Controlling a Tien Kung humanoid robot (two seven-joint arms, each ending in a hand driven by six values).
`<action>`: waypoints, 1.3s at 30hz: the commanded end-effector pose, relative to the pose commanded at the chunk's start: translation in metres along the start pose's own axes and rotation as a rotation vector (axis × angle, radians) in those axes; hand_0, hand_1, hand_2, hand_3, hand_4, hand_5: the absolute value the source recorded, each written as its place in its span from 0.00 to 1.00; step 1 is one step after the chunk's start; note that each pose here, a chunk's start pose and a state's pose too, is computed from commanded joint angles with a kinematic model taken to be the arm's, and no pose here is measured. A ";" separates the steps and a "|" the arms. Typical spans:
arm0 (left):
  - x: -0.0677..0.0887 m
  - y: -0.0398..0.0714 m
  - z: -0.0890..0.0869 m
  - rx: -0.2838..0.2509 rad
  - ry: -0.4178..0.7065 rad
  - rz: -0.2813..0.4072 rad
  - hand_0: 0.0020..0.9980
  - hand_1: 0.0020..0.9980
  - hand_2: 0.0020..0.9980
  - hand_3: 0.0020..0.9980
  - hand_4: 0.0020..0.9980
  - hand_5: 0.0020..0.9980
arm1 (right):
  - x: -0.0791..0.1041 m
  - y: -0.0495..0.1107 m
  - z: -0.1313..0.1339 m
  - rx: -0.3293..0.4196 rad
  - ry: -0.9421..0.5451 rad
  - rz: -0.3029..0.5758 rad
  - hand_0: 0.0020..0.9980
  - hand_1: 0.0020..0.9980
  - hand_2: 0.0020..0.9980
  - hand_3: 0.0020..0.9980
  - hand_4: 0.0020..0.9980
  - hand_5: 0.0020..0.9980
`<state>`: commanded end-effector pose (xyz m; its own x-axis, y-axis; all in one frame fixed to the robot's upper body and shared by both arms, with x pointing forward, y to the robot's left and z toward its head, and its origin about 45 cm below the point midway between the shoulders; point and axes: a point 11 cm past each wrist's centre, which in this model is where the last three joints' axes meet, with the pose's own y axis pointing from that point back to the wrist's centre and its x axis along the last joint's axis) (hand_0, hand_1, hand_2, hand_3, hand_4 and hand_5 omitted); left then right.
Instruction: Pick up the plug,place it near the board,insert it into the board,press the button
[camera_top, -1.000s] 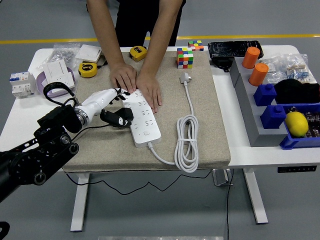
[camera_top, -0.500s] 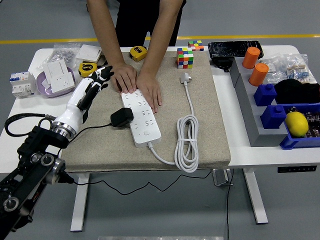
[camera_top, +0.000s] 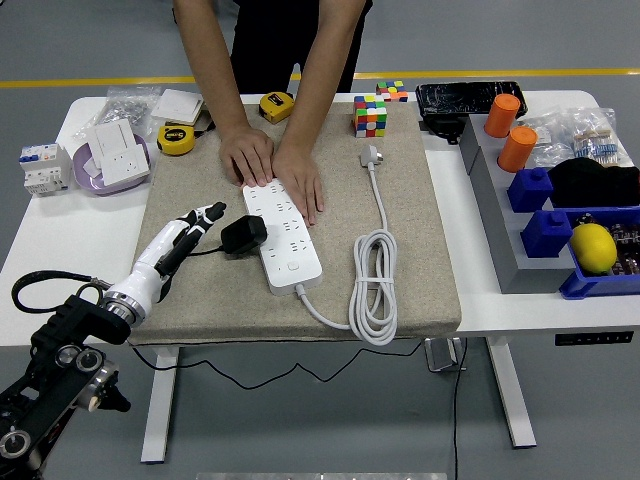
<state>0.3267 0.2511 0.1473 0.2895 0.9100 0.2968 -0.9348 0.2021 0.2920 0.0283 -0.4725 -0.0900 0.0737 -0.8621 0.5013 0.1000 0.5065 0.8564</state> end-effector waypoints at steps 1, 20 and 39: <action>-0.001 0.000 0.000 0.002 -0.008 -0.006 1.00 1.00 0.95 0.91 1.00 1.00 | 0.000 0.000 0.000 0.000 0.000 0.001 0.98 0.69 0.59 0.57 1.00 0.64; -0.023 -0.008 0.006 0.029 -0.077 -0.140 1.00 1.00 0.93 0.91 1.00 1.00 | 0.003 0.000 0.000 0.002 0.001 0.014 0.98 0.68 0.59 0.57 1.00 0.64; -0.026 -0.025 0.025 0.043 -0.271 -0.227 1.00 0.98 0.91 0.89 1.00 1.00 | 0.012 0.000 -0.005 0.015 -0.006 0.036 0.98 0.68 0.60 0.57 1.00 0.64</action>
<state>0.3476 0.2137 0.1553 0.5388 0.7129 0.4489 -0.8322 0.3677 0.4150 0.0345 -0.4828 -0.0845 0.0712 -0.8436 0.5322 0.0828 0.5367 0.8397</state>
